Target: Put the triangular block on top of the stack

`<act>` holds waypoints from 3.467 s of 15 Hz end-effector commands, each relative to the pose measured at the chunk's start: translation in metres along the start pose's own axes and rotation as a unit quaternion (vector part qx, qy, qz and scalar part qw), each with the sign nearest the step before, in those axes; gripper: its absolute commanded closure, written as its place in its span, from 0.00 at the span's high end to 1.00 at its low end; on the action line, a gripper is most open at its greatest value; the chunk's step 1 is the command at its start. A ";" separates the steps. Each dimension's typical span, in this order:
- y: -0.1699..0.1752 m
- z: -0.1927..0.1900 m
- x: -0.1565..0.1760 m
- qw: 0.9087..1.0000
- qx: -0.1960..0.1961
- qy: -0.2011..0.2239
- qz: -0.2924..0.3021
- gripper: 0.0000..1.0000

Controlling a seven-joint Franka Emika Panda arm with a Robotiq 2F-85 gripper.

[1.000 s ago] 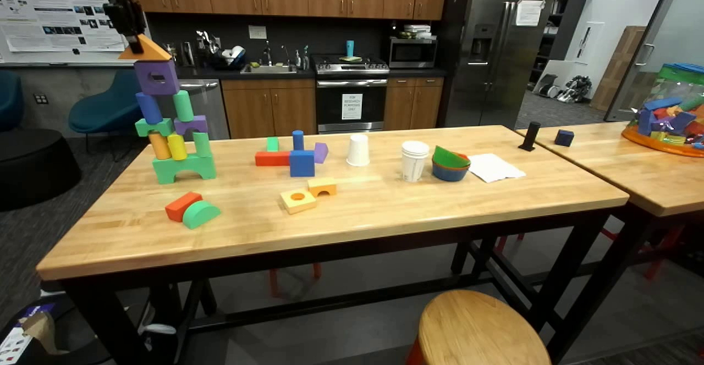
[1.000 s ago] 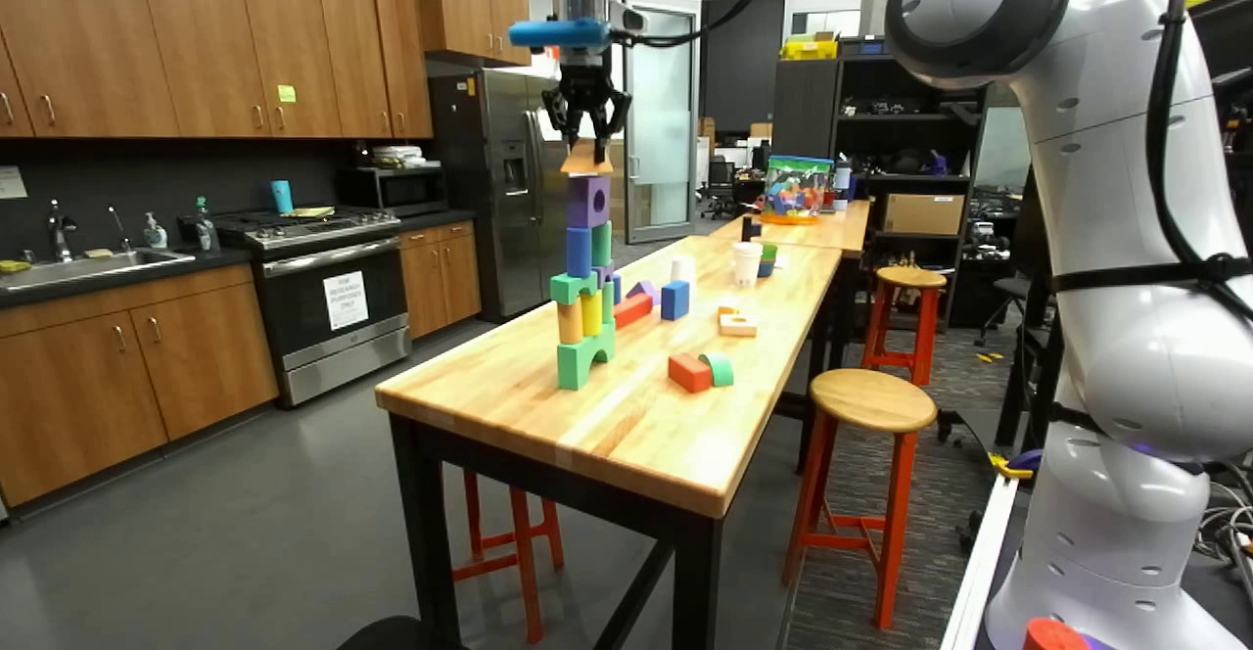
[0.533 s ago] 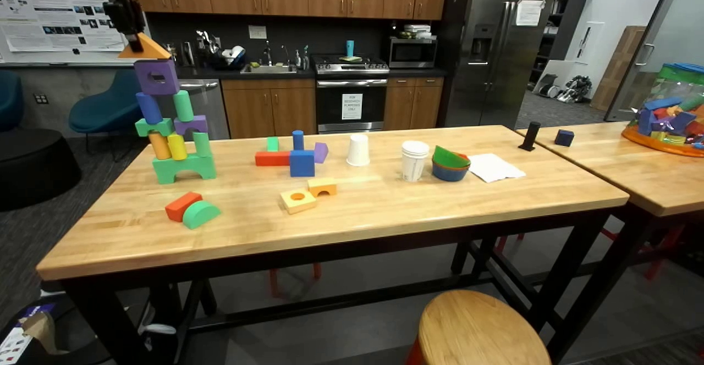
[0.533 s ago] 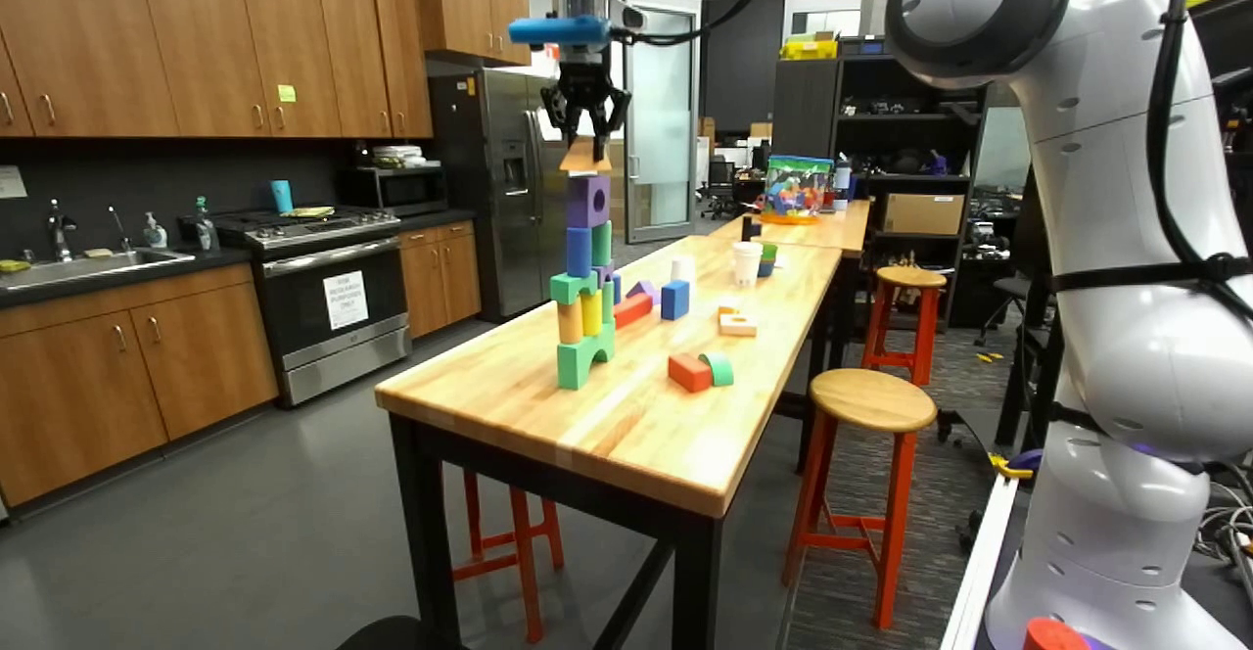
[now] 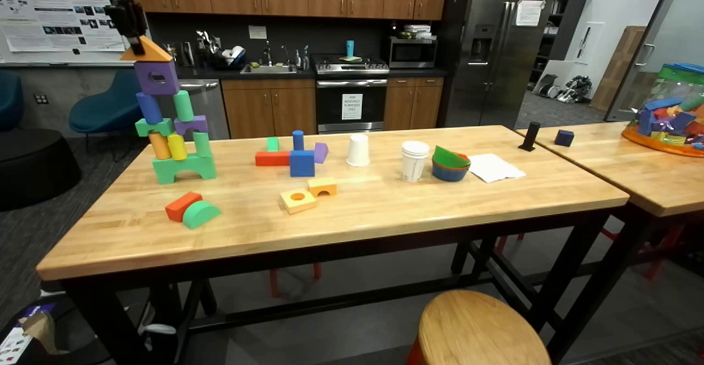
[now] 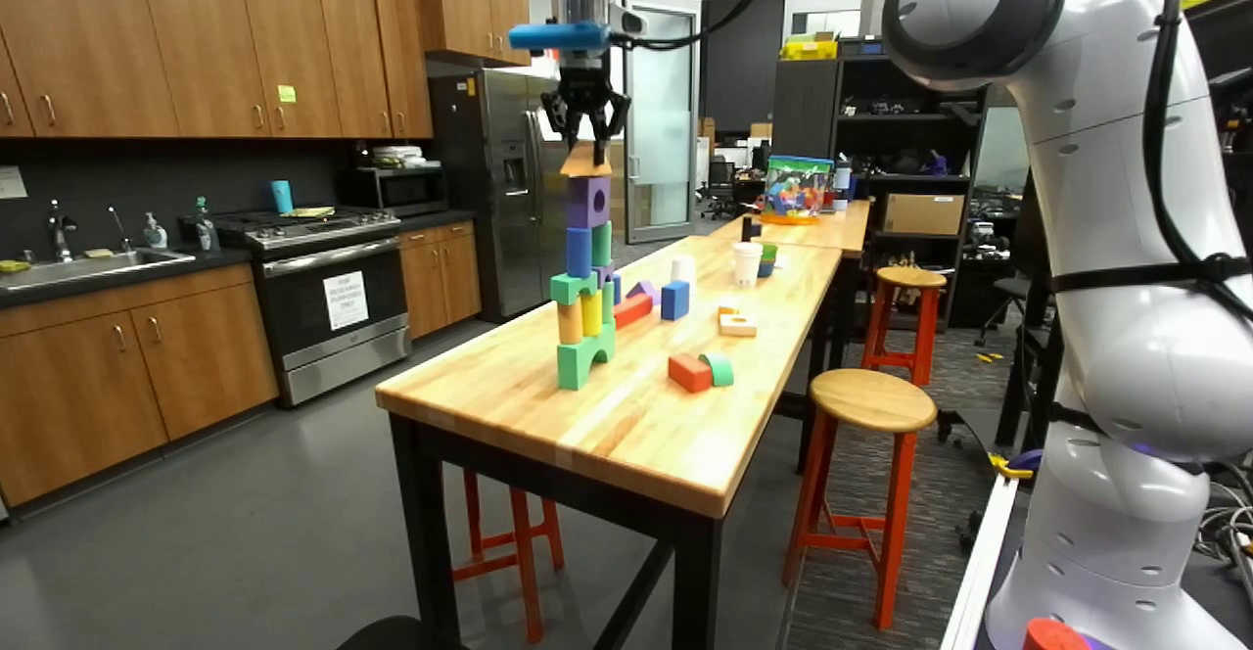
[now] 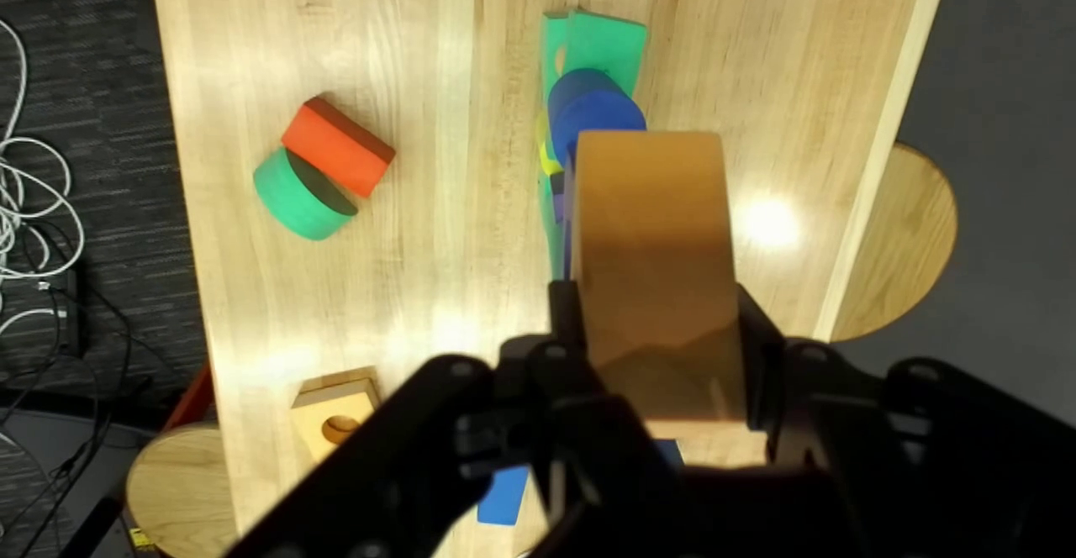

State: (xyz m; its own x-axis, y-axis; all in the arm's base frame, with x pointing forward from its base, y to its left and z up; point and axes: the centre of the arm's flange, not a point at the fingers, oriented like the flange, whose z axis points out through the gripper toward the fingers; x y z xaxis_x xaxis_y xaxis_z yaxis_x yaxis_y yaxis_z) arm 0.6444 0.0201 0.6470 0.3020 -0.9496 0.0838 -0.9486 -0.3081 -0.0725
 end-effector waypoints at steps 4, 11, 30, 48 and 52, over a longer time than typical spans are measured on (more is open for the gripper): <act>0.001 -0.003 0.001 1.000 0.001 -0.004 0.004 0.16; 0.000 -0.003 0.002 1.000 0.000 -0.006 0.005 0.32; -0.001 0.002 0.001 1.000 -0.001 0.000 0.001 0.41; -0.001 0.002 0.001 1.000 -0.001 0.000 0.001 0.41; -0.001 0.002 0.001 1.000 -0.001 0.000 0.001 0.41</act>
State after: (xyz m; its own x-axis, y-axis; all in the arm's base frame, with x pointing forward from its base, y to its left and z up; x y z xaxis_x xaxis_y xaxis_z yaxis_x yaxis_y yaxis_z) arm 0.6454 0.0192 0.6450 0.3008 -0.9501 0.0829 -0.9493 -0.3066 -0.0696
